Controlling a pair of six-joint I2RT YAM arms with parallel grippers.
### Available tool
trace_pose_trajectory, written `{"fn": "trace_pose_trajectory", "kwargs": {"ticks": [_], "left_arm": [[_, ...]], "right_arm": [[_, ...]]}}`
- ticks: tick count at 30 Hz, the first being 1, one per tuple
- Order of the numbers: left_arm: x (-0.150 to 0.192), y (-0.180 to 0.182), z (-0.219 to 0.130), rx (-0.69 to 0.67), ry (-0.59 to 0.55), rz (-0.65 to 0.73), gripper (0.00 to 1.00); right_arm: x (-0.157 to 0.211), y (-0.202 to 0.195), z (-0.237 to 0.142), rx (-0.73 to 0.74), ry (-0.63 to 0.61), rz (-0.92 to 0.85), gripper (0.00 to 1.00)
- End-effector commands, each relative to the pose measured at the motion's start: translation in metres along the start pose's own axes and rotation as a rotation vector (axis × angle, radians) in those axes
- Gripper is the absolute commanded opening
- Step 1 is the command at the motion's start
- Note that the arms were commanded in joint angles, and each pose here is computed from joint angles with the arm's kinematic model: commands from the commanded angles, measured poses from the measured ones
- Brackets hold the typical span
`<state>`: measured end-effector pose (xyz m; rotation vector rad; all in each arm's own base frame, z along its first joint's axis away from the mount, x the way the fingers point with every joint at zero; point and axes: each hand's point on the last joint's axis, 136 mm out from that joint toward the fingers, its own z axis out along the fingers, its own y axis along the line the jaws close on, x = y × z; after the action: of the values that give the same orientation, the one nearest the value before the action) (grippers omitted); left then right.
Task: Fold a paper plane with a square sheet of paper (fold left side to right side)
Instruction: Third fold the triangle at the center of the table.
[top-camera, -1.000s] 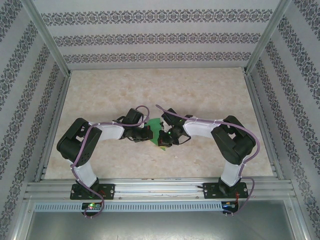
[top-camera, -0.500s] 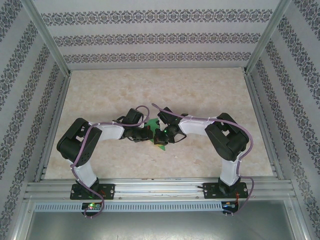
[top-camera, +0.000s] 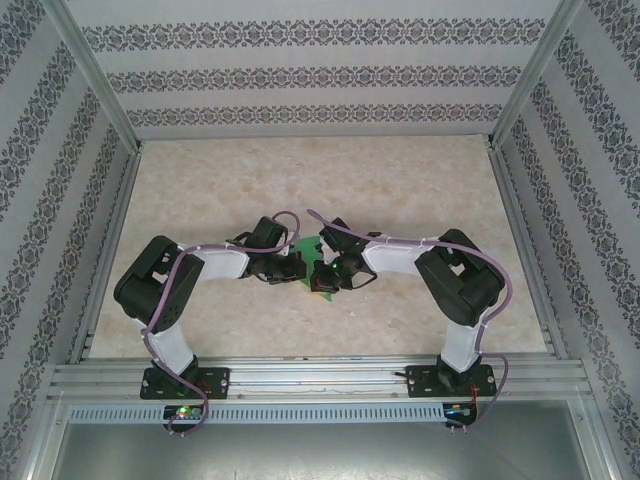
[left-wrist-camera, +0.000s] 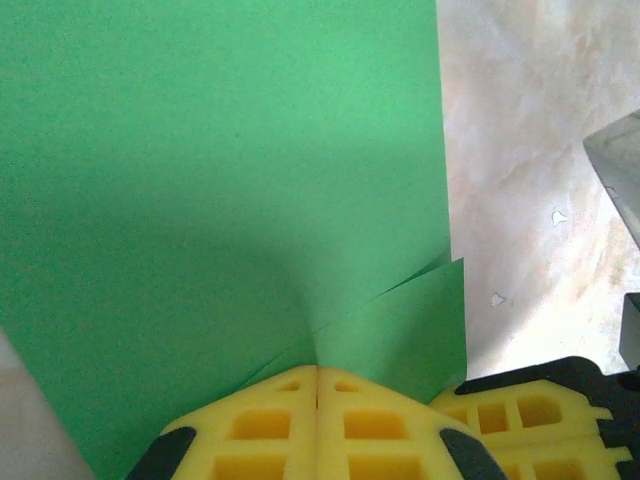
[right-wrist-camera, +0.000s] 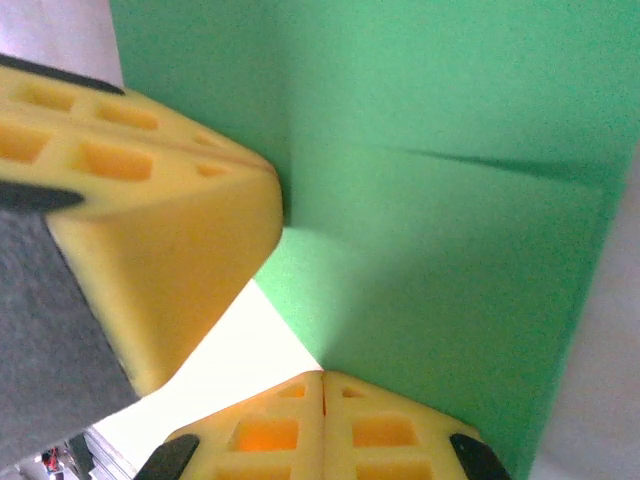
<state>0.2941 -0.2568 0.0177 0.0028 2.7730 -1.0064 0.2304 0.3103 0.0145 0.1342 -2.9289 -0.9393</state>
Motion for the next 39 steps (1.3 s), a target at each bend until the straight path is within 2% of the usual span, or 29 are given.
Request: {"fn": "trace_pose_trajectory", "kwargs": {"ticks": [1,16,22,26,28,30,32,35,39], "left_arm": [[0.015,0.034,0.006,-0.132,0.044,-0.017,0.02],[0.011,0.031,0.003,-0.131,0.037,-0.010,0.02],[0.001,0.012,0.000,-0.060,0.010,-0.012,0.03],[-0.011,-0.020,-0.005,0.071,-0.002,-0.012,0.12],[-0.022,-0.043,-0.011,0.156,-0.025,-0.007,0.16],[-0.033,-0.055,-0.020,0.199,-0.063,-0.004,0.20],[-0.043,-0.061,-0.031,0.215,-0.102,0.002,0.25],[-0.055,-0.051,-0.052,0.172,-0.172,0.008,0.29],[-0.059,-0.028,-0.077,0.075,-0.250,-0.001,0.35]], "right_arm": [[0.037,-0.033,0.000,0.107,0.102,0.092,0.00],[0.067,-0.061,-0.012,0.136,0.133,0.152,0.00],[0.072,-0.061,-0.022,0.121,0.128,0.138,0.00],[0.044,-0.037,-0.044,0.037,0.016,0.032,0.01],[0.026,-0.027,-0.059,0.005,-0.065,-0.033,0.09],[0.010,-0.021,-0.073,-0.020,-0.137,-0.095,0.22],[-0.001,-0.015,-0.082,-0.037,-0.188,-0.163,0.30],[-0.014,-0.010,-0.087,-0.041,-0.241,-0.265,0.41],[-0.026,-0.001,-0.082,-0.079,-0.270,-0.375,0.50]]}}
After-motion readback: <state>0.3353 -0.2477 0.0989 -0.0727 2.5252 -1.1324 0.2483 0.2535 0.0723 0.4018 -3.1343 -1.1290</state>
